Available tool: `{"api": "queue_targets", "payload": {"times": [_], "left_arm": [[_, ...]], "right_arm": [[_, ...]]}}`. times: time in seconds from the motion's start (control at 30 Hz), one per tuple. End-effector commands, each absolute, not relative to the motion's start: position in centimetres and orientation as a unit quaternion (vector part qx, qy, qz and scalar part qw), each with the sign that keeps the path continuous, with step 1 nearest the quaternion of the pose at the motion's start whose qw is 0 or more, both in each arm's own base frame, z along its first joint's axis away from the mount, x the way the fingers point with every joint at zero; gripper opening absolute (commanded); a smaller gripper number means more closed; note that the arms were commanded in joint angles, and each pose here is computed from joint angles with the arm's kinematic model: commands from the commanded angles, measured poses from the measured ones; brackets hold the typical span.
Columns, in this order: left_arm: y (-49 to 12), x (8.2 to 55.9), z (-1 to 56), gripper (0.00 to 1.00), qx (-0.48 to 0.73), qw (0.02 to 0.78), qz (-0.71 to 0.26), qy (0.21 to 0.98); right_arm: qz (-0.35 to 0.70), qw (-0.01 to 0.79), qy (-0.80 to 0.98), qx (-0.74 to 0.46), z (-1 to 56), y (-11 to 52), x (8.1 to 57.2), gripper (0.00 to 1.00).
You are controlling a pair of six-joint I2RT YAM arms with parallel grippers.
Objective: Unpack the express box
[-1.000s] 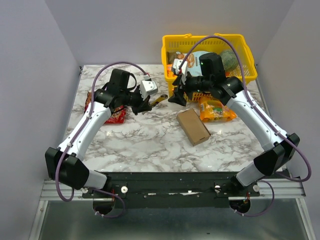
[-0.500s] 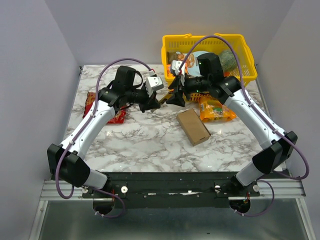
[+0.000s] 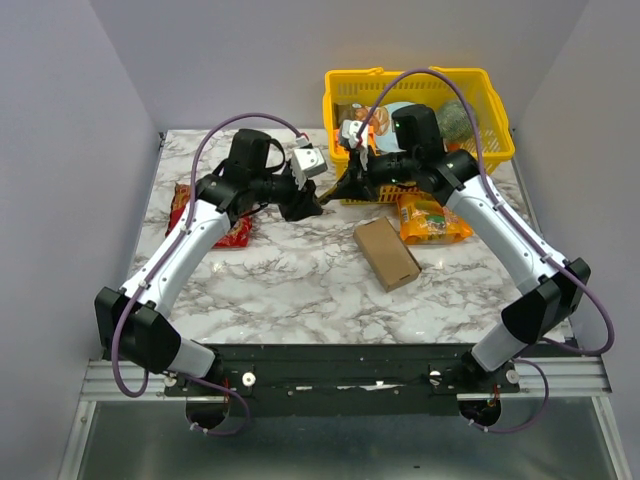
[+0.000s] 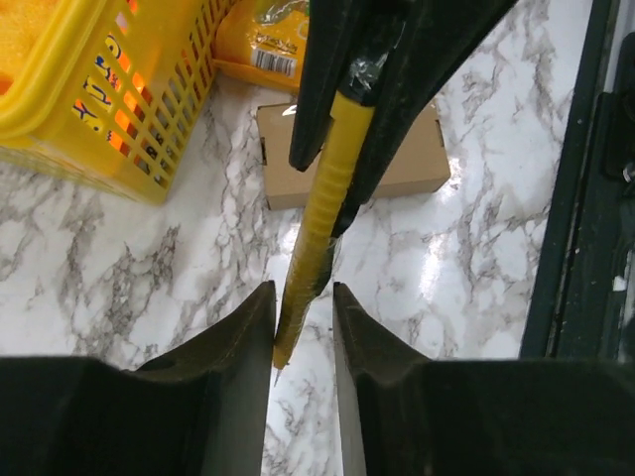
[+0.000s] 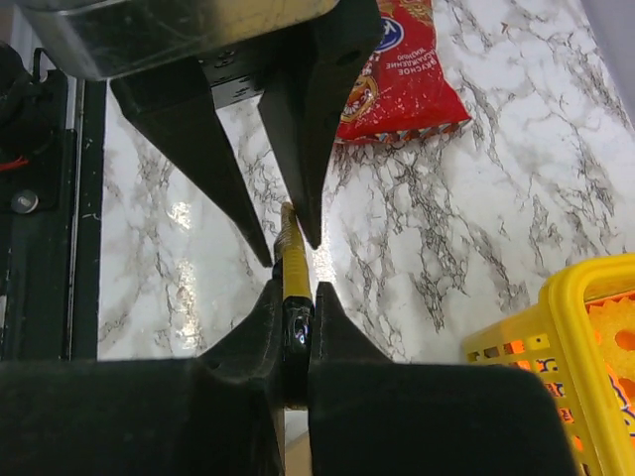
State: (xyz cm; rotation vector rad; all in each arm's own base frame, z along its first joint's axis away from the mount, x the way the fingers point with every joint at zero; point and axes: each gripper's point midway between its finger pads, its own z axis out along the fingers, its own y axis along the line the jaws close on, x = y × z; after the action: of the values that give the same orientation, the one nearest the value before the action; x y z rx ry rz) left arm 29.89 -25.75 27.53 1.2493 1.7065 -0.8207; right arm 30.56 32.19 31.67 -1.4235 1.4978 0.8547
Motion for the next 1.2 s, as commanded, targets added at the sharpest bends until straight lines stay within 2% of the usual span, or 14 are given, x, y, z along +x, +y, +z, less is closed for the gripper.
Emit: {"api": "queue_targets", "payload": {"times": [0.0, 0.13, 0.27, 0.43, 0.57, 0.67, 0.73, 0.77, 0.8, 0.87, 0.93, 1.0, 1.03, 1.17], "left_arm": [[-26.1, 30.8, 28.2, 0.45, 0.471, 0.429, -0.332, 0.696], [-26.9, 30.8, 28.6, 0.42, 0.481, 0.427, -0.351, 0.68], [-27.6, 31.0, 28.6, 0.32, 0.484, 0.42, -0.368, 0.673], [-28.1, 31.0, 28.2, 0.31, 0.487, 0.411, -0.385, 0.668], [-28.3, 30.8, 28.2, 0.2, 0.489, 0.408, -0.393, 0.663], [-28.4, 30.9, 28.7, 0.17, 0.49, 0.412, -0.396, 0.659], [-28.6, 30.8, 29.1, 0.09, 0.492, 0.414, -0.402, 0.652], [-28.7, 30.8, 29.3, 0.0, 0.495, 0.415, -0.404, 0.648], [-28.8, 30.9, 29.3, 0.0, 0.496, 0.415, -0.405, 0.647], [-28.9, 30.9, 29.9, 0.0, 0.507, 0.418, -0.406, 0.636], [-28.6, 30.8, 30.3, 0.0, 0.515, 0.421, -0.401, 0.63], [-28.2, 30.6, 30.4, 0.0, 0.536, 0.429, -0.386, 0.616], [-28.0, 30.2, 29.9, 0.0, 0.541, 0.419, -0.383, 0.621], [-27.2, 29.9, 29.6, 0.0, 0.571, 0.432, -0.349, 0.605]], "right_arm": [[0.337, 0.467, 0.607, -0.547, 33.6, 30.8, 31.1, 0.01], [0.337, 0.471, 0.609, -0.542, 33.8, 30.0, 30.6, 0.01], [0.333, 0.477, 0.61, -0.538, 34.3, 29.5, 30.7, 0.01], [0.339, 0.472, 0.61, -0.539, 34.1, 29.6, 30.5, 0.01], [0.344, 0.468, 0.61, -0.54, 34.0, 29.8, 30.7, 0.01], [0.348, 0.46, 0.613, -0.54, 33.5, 30.0, 30.7, 0.01], [0.352, 0.456, 0.614, -0.54, 33.4, 30.1, 30.7, 0.0], [0.351, 0.456, 0.615, -0.539, 33.3, 30.1, 30.8, 0.01], [0.35, 0.455, 0.617, -0.538, 33.3, 30.1, 31.0, 0.01], [0.345, 0.452, 0.623, -0.537, 33.2, 30.0, 31.2, 0.1], [0.346, 0.44, 0.634, -0.534, 34.0, 29.8, 31.3, 0.36], [0.369, 0.43, 0.621, -0.542, 35.7, 28.6, 31.1, 0.51], [0.4, 0.408, 0.616, -0.543, 37.2, 28.4, 30.1, 0.65], [0.401, 0.383, 0.625, -0.55, 38.0, 26.0, 30.3, 0.77]]}}
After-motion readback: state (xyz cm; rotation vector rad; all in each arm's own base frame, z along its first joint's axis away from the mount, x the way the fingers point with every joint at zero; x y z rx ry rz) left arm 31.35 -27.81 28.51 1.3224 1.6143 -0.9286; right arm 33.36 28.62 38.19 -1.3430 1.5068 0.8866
